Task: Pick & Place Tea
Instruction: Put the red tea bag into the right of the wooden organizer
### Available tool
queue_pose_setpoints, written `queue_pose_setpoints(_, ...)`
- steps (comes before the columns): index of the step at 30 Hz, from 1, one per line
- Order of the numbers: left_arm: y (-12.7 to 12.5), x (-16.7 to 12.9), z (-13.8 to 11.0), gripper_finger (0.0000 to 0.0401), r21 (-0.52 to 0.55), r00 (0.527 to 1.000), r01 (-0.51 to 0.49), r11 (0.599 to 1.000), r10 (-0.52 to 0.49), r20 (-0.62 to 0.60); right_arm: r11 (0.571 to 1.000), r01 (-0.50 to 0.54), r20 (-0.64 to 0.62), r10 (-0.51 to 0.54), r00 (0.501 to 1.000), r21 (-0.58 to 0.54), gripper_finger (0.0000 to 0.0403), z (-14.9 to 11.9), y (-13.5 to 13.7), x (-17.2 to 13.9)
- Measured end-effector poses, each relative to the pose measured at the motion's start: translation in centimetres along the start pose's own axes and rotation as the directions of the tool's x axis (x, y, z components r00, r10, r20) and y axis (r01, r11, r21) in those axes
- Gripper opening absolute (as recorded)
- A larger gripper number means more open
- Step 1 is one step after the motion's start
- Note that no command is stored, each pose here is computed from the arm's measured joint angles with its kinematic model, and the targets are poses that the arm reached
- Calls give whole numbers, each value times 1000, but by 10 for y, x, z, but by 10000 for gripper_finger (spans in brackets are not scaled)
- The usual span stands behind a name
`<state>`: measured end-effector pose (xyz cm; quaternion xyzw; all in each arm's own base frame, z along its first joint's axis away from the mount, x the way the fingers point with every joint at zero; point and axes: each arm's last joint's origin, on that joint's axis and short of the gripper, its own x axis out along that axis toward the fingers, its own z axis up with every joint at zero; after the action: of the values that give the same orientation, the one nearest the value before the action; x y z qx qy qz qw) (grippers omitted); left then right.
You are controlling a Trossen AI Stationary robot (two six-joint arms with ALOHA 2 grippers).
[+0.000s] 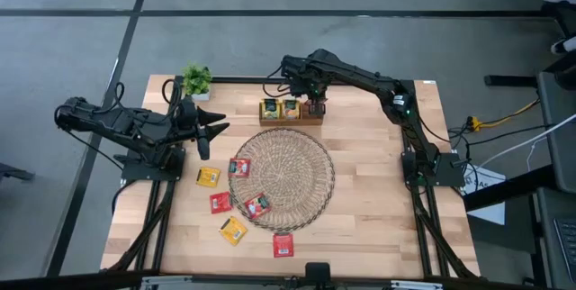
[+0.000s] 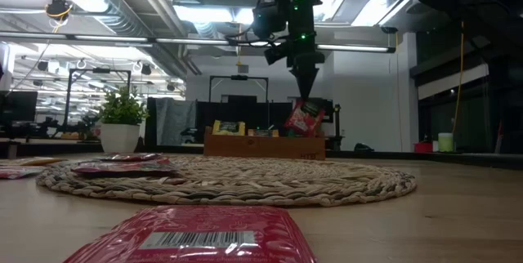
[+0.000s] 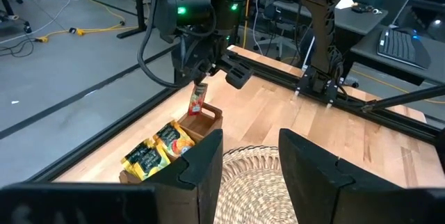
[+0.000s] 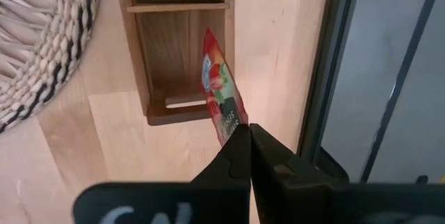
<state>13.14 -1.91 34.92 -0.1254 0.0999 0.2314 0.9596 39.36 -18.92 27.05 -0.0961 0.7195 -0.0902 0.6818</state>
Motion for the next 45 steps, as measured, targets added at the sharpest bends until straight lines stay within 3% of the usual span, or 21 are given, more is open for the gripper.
queue_pose_setpoints(12,0,0,0,136,0,1000,8,1000,-8,-4,1000,3,-5,-3,1000,-2,4,0,0,0)
queue_pose_setpoints(21,0,0,0,136,0,1000,10,1000,-10,-4,1000,2,8,-2,1000,0,80,1,0,0)
queue_pose_setpoints(28,0,0,0,136,6,1000,10,1000,-10,-5,1000,6,18,-6,1000,4,104,2,0,0)
queue_pose_setpoints(34,0,0,0,136,7,1000,10,1000,-10,-5,996,-86,38,86,996,-2,105,1,3,0)
queue_pose_setpoints(39,0,0,0,136,8,1000,10,1000,-10,-5,996,-89,54,89,995,4,105,-1,1,-3)
queue_pose_setpoints(45,0,0,0,136,3,1000,10,1000,-10,-5,971,-229,210,210,955,70,106,-17,-14,-26)
